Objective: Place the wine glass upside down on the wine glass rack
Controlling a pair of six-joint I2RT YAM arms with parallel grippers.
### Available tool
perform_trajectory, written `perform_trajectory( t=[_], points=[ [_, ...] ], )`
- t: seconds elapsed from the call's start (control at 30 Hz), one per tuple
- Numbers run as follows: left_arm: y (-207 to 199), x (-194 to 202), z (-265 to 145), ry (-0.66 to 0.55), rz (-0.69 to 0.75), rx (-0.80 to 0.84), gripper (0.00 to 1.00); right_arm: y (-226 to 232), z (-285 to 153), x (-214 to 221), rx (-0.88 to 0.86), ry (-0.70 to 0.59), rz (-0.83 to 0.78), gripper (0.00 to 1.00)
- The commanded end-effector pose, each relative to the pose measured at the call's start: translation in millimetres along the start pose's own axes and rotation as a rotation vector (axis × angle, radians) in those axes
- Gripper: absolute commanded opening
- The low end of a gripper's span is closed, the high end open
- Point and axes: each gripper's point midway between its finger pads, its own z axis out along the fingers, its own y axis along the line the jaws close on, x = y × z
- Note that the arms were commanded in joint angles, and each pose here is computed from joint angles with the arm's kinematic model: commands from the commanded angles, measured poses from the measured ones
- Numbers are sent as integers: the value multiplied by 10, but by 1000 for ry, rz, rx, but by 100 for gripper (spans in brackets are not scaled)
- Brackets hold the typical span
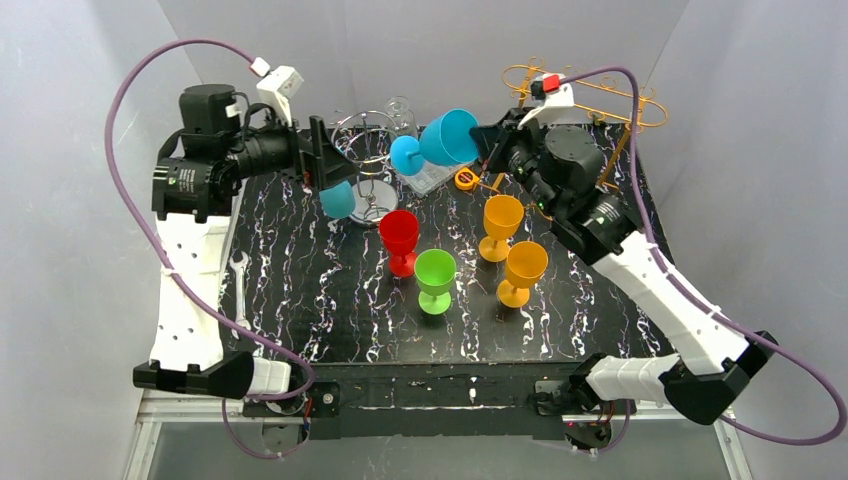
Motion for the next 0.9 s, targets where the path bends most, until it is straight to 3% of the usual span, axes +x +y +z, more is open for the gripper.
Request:
perform_trajectory(
  t=[0.0, 0.2, 0.4, 0.63, 0.87],
  points=[
    [-295, 15, 58, 26, -5, 110, 98, 412, -224, -578, -184, -160, 69, 1],
    [-265, 24, 203, 55, -120, 112, 98, 603, -363, -856, -264, -219, 106, 1],
    [-266, -22, 290, 44, -192, 135, 98, 753, -420, -869, -351, -239, 141, 1],
    [-285, -137, 293, -28, -199, 140, 76, 906, -423, -895, -417, -249, 196, 1],
    [-340, -136, 333, -2, -287, 181, 73, 1088, -359, -799, -435, -230, 196, 1]
  ],
)
